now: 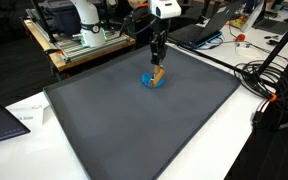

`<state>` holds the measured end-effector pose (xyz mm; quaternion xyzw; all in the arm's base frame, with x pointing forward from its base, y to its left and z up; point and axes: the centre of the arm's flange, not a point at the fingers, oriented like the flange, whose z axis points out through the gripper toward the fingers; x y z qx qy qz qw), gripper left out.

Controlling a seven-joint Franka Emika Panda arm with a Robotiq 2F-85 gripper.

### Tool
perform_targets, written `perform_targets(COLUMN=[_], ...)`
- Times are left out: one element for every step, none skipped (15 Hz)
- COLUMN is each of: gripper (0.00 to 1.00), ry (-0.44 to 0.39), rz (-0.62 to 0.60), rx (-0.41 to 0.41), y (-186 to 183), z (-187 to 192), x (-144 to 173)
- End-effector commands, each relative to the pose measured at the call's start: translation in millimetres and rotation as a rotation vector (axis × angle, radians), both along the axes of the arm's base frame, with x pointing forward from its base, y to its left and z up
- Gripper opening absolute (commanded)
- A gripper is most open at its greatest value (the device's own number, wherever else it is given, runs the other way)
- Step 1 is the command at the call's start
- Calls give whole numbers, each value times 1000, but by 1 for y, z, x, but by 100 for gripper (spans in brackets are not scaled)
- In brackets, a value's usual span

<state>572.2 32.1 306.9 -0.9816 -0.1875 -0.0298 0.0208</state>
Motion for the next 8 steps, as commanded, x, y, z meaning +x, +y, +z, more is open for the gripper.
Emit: perform_targets(gripper=[22, 22, 22, 22, 22, 22, 22, 22], ry=[12, 15, 16, 16, 18, 21, 23, 24], rz=[40, 43, 47, 49, 53, 57, 61, 62], rx=[37, 38, 38, 38, 40, 41, 41, 40], y=[24, 25, 25, 25, 26, 26, 27, 27], z=[-67, -67, -67, -67, -67, -68, -68, -68], x=[26, 27, 28, 29, 30, 31, 32, 33])
